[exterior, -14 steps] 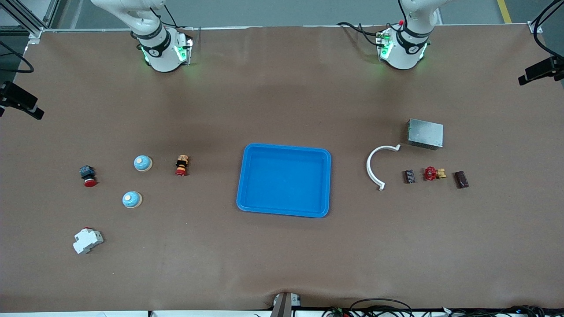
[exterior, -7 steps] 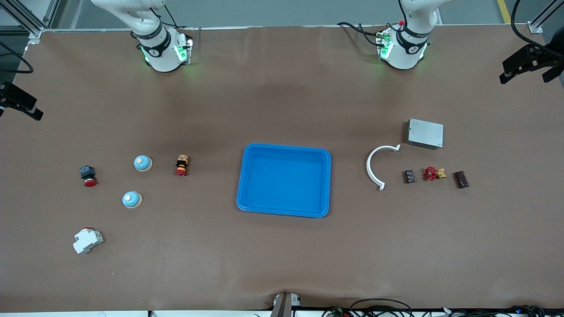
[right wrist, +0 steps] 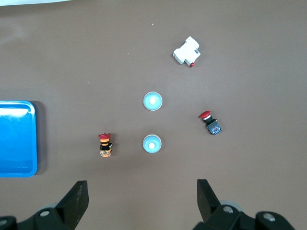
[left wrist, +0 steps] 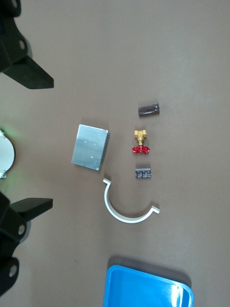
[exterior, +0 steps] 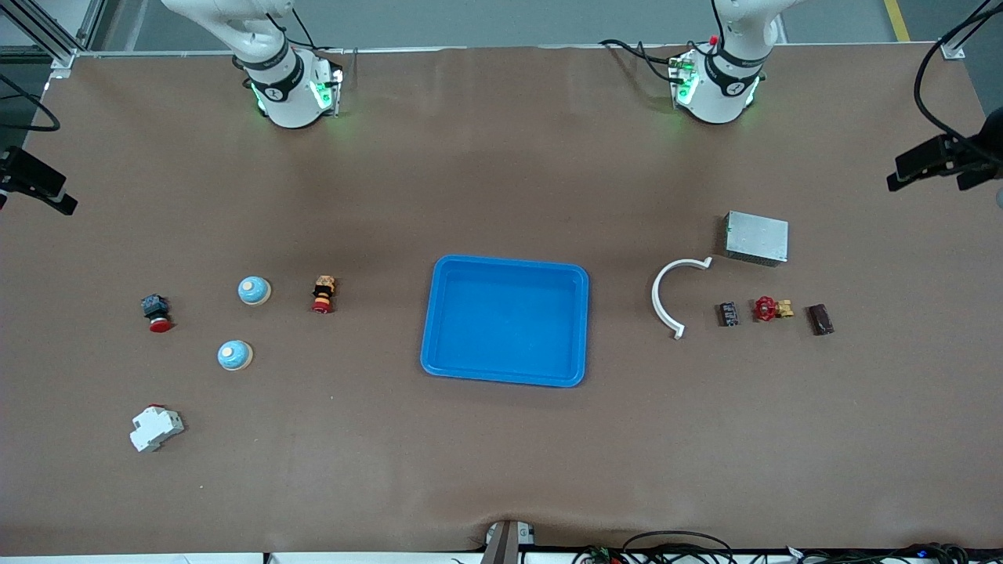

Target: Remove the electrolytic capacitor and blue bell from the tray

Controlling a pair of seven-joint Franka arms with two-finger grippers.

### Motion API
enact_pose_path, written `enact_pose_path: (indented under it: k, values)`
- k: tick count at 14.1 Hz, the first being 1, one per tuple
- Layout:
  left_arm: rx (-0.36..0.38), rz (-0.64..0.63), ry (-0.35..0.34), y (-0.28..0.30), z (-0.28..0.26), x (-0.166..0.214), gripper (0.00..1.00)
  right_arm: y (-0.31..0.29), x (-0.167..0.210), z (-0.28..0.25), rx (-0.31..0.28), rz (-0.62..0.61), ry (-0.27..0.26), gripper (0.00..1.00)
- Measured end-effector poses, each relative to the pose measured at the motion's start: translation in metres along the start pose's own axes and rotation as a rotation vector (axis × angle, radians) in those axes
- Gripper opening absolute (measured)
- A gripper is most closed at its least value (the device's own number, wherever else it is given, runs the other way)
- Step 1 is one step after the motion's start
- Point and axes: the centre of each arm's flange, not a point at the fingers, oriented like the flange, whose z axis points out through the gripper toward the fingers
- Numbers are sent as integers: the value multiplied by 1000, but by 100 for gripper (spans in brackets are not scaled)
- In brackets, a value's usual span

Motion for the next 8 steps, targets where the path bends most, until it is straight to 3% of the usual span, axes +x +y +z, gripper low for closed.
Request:
enact_pose_path:
  k: [8]
  values:
    - [13,-8,0,-2,4,10,100,0,2,5,0,0,9,100]
